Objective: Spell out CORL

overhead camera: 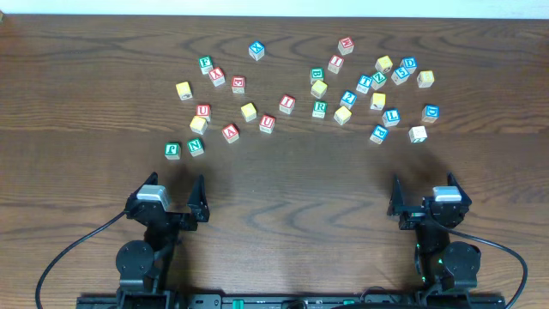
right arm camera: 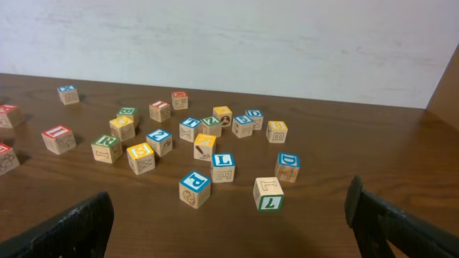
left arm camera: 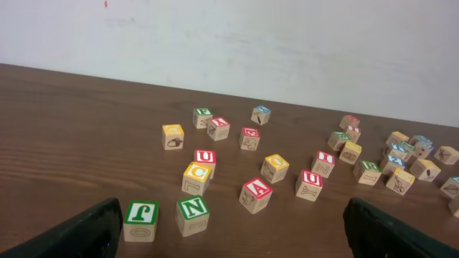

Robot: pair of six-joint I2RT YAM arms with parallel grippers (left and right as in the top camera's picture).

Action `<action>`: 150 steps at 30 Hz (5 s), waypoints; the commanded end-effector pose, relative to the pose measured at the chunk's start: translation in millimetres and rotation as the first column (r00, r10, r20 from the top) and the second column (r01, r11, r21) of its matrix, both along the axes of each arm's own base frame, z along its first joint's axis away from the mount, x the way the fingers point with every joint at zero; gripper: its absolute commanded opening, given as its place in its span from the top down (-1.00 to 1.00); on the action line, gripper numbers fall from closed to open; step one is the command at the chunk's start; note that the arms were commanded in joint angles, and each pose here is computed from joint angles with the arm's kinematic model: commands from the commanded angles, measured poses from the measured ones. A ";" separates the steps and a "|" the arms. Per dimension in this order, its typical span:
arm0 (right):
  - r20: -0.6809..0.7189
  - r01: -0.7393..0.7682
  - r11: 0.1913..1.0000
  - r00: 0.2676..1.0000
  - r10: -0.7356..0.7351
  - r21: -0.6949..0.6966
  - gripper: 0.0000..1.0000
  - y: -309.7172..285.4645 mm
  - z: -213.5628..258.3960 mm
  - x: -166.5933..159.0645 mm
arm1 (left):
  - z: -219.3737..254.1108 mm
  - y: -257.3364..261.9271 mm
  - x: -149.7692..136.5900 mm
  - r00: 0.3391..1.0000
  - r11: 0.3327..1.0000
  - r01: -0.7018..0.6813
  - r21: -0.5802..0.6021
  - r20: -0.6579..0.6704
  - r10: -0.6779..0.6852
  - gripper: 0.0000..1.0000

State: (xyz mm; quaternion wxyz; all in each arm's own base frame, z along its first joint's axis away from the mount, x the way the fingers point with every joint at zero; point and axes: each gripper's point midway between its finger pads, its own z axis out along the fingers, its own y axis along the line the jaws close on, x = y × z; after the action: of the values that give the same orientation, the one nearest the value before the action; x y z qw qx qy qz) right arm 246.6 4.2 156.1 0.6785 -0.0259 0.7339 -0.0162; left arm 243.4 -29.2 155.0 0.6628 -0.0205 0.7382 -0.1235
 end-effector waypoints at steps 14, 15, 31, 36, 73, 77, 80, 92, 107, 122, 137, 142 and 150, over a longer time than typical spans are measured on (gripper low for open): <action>0.004 0.023 1.000 1.000 -0.023 0.011 -0.98 -4.5 0.7 -0.4 | 10.6 -6.9 -1.1 0.998 0.999 0.042 -0.006 0.041 -0.042 -0.94; 0.004 0.023 1.000 1.000 -0.023 0.011 -0.99 -4.5 0.7 -0.4 | 23.3 -7.5 -2.4 0.997 0.999 0.046 -0.011 0.070 -0.045 -0.94; 0.004 0.023 1.000 1.000 -0.023 0.012 -0.99 -4.5 0.7 -0.4 | 136.7 -10.7 103.7 0.749 0.984 0.154 0.091 -0.660 -0.056 -0.94; 0.004 0.023 1.000 1.000 -0.023 0.012 -0.99 -4.5 0.7 -0.4 | 128.9 -11.7 140.1 0.650 0.960 0.248 0.130 -0.757 -0.065 -0.94; 0.004 0.023 1.000 1.000 -0.023 0.012 -0.99 -4.5 0.7 -0.4 | -45.3 -6.9 185.9 0.306 0.889 0.446 0.099 -0.951 -0.047 -0.95; 0.004 0.023 1.000 1.000 -0.023 0.012 -0.99 -4.5 0.7 -0.4 | -44.7 -7.0 189.4 0.320 0.889 0.445 0.106 -0.946 -0.047 -0.95; 0.004 0.023 1.000 1.000 -0.023 0.011 -0.99 -4.5 0.7 -0.4 | -43.8 -7.1 194.5 0.340 0.890 0.442 0.115 -0.939 -0.048 -0.95; 0.004 0.023 1.000 1.000 -0.023 0.012 -0.99 -4.5 0.7 -0.4 | -75.2 1.5 187.0 0.313 0.887 0.438 0.146 -0.950 0.001 -0.95; 0.004 0.023 1.000 1.000 -0.023 0.011 -0.99 -4.5 0.7 -0.4 | -113.5 1.8 178.1 0.306 0.887 0.439 0.142 -0.952 0.002 -0.91; 0.004 0.023 1.000 1.000 -0.023 0.012 -0.98 -4.5 0.7 -0.4 | -123.1 1.3 191.1 0.367 0.887 0.429 0.169 -0.930 -0.001 -0.90; 0.004 0.023 1.000 1.000 -0.023 0.011 -0.99 -4.5 0.7 -0.4 | -155.4 1.5 188.5 0.312 0.887 0.438 0.146 -0.950 0.001 -0.85; 0.004 0.023 1.000 1.000 -0.023 0.012 -0.99 -4.5 0.7 -0.4 | -155.2 1.4 189.3 0.316 0.887 0.438 0.147 -0.949 0.001 -0.81; 0.004 0.023 1.000 1.000 -0.023 0.012 -0.99 -4.5 0.7 -0.4 | -154.8 1.4 191.6 0.325 0.887 0.436 0.151 -0.946 0.001 -0.59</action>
State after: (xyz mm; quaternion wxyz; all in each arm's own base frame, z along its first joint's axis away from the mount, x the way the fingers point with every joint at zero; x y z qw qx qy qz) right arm 246.5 2.5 156.9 0.6797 -0.0230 0.7329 -0.0191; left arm 437.3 -31.1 3.9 0.0988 0.1441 0.9839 -0.0373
